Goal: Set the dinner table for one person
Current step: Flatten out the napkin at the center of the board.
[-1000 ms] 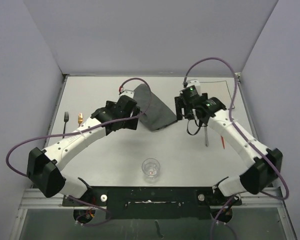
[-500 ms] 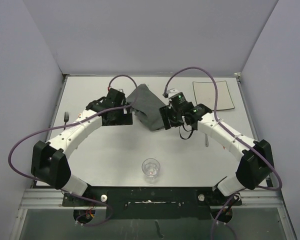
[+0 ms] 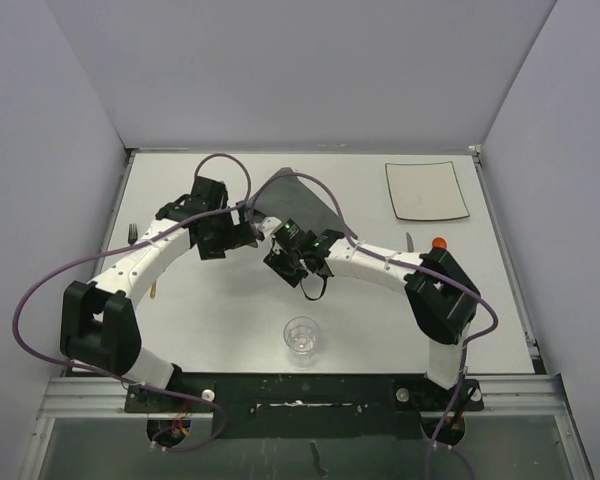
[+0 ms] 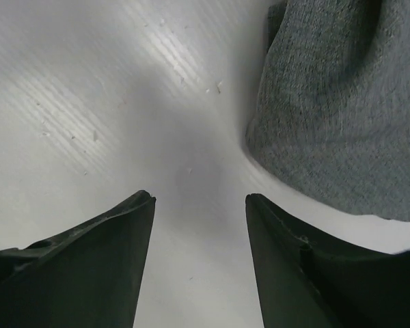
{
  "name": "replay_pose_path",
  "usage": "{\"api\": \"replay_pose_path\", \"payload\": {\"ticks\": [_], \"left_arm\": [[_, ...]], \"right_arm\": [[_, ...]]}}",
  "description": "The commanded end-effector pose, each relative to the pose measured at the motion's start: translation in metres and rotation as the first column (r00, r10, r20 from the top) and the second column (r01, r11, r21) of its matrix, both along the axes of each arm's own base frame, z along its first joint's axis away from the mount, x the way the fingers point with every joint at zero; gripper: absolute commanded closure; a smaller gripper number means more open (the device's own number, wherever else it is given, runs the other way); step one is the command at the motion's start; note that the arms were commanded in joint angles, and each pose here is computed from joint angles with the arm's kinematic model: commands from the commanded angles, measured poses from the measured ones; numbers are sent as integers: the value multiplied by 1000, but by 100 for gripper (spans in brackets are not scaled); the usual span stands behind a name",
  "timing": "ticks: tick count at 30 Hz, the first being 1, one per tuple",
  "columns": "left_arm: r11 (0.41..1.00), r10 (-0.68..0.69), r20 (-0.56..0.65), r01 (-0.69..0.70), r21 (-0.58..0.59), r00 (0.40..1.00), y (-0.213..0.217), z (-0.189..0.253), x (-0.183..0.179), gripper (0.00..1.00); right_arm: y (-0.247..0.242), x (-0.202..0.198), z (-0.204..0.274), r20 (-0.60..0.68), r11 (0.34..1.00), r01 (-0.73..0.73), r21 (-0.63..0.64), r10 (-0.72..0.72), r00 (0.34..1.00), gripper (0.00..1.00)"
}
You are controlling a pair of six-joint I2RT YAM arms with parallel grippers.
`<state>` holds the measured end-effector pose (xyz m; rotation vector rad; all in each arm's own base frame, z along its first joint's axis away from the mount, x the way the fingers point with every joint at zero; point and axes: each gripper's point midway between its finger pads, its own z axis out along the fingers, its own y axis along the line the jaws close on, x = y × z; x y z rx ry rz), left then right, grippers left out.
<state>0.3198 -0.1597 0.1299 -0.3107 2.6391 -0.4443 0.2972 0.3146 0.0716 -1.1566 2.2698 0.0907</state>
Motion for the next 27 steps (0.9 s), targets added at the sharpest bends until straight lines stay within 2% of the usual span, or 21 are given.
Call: {"api": "replay_pose_path", "payload": {"ticks": [1, 8, 13, 14, 18, 21, 27], "left_arm": [[999, 32, 66, -30, -18, 997, 7, 14, 7, 11], [999, 40, 67, -38, -27, 997, 18, 13, 15, 11], [999, 38, 46, -36, -32, 998, 20, 5, 18, 11], [999, 38, 43, -37, -31, 998, 21, 4, 18, 11], [999, 43, 39, -42, -29, 998, 25, 1, 18, 11], [998, 47, 38, -46, -31, 998, 27, 0, 16, 11], [998, 52, 45, -50, -40, 998, 28, 2, 13, 11]], "right_arm": [[25, 38, 29, 170, 999, -23, 23, 19, 985, 44], [30, 66, 20, 267, 999, 19, -42, -7, 964, 46], [28, 79, 3, 277, 994, 44, -98, -15, 961, 53], [27, 80, 2, 277, 994, 49, -102, -18, 961, 58], [27, 80, 6, 273, 994, 51, -98, -23, 962, 91], [26, 78, 28, 296, 994, 61, -91, -31, 955, 100], [30, 67, 125, 354, 997, 42, 71, -64, 933, 100]]}}
